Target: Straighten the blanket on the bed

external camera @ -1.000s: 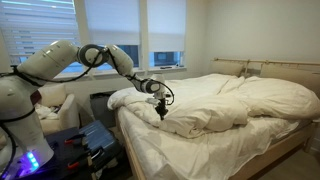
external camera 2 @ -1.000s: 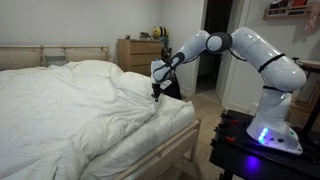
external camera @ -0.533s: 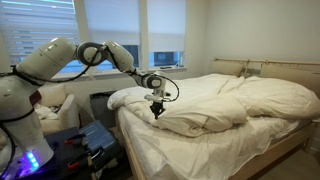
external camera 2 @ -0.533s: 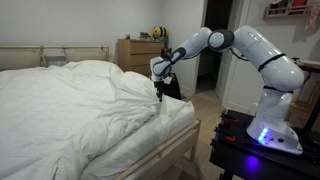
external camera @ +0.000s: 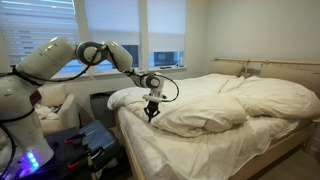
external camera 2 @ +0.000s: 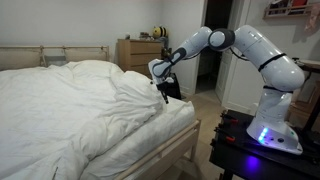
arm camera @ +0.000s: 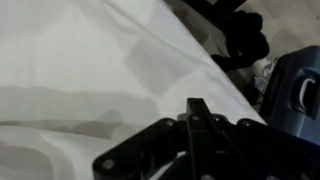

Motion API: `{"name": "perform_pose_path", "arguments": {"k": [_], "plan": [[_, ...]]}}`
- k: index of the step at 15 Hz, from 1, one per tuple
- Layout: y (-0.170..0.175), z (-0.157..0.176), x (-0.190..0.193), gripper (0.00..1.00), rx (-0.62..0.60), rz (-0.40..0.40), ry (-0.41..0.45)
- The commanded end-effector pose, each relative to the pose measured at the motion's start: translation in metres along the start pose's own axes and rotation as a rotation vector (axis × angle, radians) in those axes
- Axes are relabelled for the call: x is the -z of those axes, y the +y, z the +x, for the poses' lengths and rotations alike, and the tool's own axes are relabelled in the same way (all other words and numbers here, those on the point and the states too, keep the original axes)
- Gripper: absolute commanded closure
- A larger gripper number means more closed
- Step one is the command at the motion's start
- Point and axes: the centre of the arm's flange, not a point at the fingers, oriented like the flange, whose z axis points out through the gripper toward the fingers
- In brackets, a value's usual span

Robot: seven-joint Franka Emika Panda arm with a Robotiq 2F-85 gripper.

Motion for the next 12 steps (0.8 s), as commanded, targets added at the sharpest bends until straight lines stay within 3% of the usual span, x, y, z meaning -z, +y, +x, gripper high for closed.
{"name": "perform_pose_path", "arguments": {"k": [1, 5, 8, 12], "plan": [[-0.039, -0.036, -0.009, 1.00, 0.015, 0.041, -0.147], [-0.039, -0.094, -0.021, 1.00, -0.033, 0.070, -0.177], [0.001, -0.141, -0.013, 1.00, -0.147, -0.030, -0.064], [0.069, -0.189, 0.028, 1.00, -0.269, -0.151, 0.100]]}}
